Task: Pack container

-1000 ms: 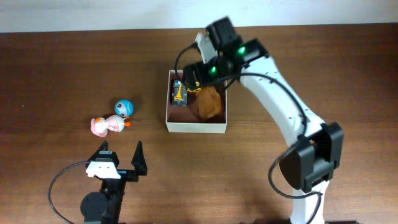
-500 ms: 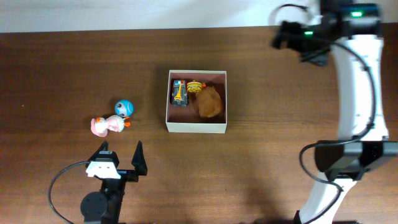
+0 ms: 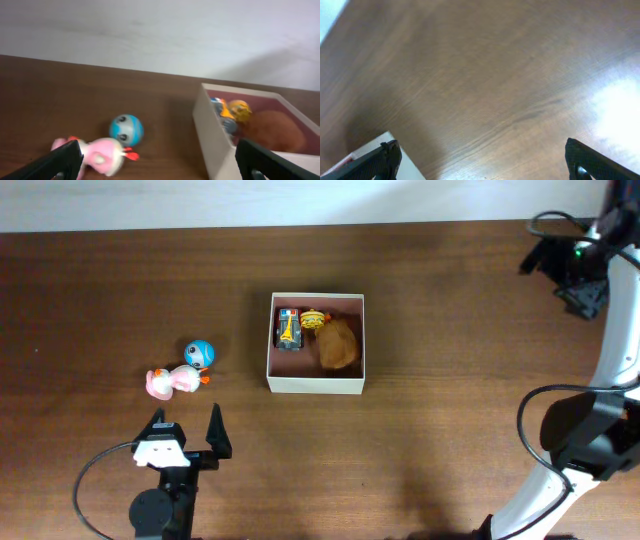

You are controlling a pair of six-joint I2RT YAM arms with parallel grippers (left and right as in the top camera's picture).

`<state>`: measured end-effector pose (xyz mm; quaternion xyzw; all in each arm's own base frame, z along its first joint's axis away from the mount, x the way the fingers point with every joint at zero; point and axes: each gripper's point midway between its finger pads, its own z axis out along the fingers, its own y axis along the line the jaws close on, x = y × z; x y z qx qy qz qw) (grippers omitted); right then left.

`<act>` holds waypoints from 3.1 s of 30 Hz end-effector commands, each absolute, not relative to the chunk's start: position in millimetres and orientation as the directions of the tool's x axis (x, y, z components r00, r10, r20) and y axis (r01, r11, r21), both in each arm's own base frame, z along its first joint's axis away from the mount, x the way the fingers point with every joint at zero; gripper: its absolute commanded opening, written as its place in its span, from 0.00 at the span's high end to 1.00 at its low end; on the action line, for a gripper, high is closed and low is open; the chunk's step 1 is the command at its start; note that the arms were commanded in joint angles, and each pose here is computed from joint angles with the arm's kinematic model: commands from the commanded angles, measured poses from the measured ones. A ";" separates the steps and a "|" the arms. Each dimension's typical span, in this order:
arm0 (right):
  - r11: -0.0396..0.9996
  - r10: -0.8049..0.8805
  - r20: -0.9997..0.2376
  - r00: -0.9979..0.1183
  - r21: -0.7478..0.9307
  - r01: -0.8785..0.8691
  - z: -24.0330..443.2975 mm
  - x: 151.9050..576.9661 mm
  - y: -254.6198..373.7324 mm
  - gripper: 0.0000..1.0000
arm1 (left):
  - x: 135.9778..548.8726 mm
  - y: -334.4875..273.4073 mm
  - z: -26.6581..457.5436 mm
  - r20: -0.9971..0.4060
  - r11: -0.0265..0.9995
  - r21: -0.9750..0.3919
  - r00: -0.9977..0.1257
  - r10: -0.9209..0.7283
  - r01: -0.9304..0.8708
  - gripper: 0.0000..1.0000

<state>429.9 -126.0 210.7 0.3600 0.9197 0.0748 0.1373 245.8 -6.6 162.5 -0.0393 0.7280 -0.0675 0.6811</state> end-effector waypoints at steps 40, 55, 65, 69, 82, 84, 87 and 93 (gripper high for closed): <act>0.650 0.759 -0.136 -0.637 0.212 0.730 195.1 416.9 -132.1 0.01 | 350.3 -35.2 228.2 -0.676 0.969 -0.235 -0.728 -0.110 0.072 0.00; 0.650 0.759 -0.136 -0.637 0.212 0.730 195.1 416.8 -132.0 0.01 | 362.1 55.1 95.0 -0.394 0.920 0.040 -0.852 -0.345 -0.391 0.00; 0.650 0.759 -0.136 -0.637 0.212 0.730 195.1 416.8 -132.0 0.01 | 360.5 57.6 35.0 -0.260 0.918 0.087 -0.898 -0.355 -0.388 0.06; 0.650 0.759 -0.136 -0.637 0.212 0.730 195.1 416.9 -132.1 0.01 | 361.4 57.6 26.0 -0.246 0.918 0.091 -0.902 -0.355 -0.387 0.43; 0.650 0.759 -0.136 -0.637 0.212 0.730 195.1 416.8 -132.0 0.01 | 373.9 39.9 42.4 -0.229 0.931 -0.015 -0.905 -0.359 -0.366 0.98; 0.650 0.759 -0.136 -0.637 0.212 0.730 195.1 416.8 -132.0 0.01 | 376.5 39.2 56.0 -0.219 0.931 -0.017 -0.907 -0.359 -0.365 0.98; 0.650 0.759 -0.136 -0.637 0.212 0.730 195.1 416.8 -132.0 0.01 | 381.0 39.6 83.3 -0.211 0.931 -0.013 -0.910 -0.358 -0.364 0.98; 0.650 0.759 -0.136 -0.637 0.212 0.730 195.1 416.8 -132.0 0.01 | 381.0 33.3 155.2 -0.212 0.938 -0.017 -0.916 -0.342 -0.346 0.98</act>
